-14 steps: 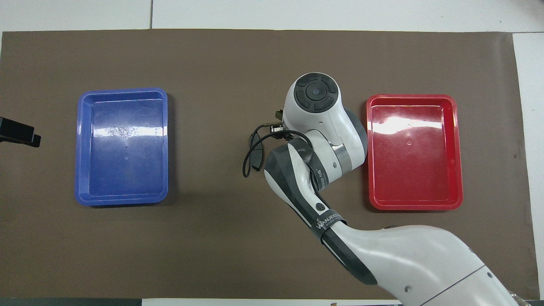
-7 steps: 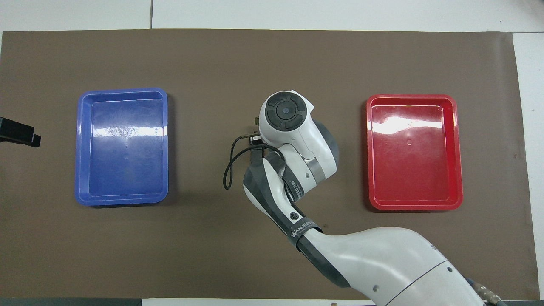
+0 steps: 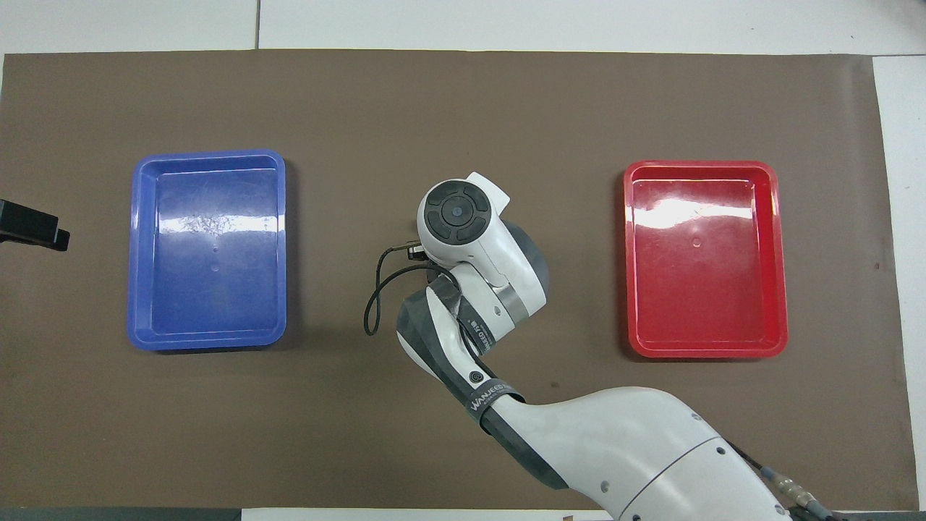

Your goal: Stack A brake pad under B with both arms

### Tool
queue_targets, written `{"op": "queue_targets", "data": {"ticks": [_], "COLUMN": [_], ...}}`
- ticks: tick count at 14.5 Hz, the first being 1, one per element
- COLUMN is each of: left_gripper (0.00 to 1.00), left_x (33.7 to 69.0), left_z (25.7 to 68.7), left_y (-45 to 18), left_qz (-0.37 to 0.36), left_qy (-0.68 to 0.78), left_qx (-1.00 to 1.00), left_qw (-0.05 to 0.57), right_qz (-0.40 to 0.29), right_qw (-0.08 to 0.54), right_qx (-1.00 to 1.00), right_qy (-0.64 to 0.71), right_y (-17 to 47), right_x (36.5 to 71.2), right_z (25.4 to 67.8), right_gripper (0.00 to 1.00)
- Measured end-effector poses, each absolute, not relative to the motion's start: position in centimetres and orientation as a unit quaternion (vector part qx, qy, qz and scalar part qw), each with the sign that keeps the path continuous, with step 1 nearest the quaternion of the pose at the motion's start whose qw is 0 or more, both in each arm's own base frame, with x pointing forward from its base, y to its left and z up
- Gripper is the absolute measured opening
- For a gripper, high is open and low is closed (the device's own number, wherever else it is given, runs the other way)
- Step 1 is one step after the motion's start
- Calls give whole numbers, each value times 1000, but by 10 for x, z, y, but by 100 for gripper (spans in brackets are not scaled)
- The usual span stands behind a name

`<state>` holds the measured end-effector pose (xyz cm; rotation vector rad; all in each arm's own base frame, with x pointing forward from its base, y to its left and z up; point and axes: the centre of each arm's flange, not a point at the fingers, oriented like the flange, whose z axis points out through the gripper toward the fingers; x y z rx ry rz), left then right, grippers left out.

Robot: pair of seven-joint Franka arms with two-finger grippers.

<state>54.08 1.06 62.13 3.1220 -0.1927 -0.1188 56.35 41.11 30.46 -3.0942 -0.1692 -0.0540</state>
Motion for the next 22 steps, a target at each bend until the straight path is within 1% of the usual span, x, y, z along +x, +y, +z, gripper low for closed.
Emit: {"op": "queue_targets", "data": {"ticks": [14, 22], "left_gripper": [100, 100], "left_x": [541, 541], "left_z": [621, 621], "left_y": [11, 11], "left_qz": [-38, -38], "left_qy": [-62, -62], "left_qx": [997, 997], "left_qw": [6, 6], "right_qz": [-24, -20], "right_qw": [26, 24], "right_qx": [-998, -997], "right_qy": [-56, -64], "right_y": [414, 422], "right_x": [564, 556], "right_z": [305, 300], "right_gripper": [43, 43]}}
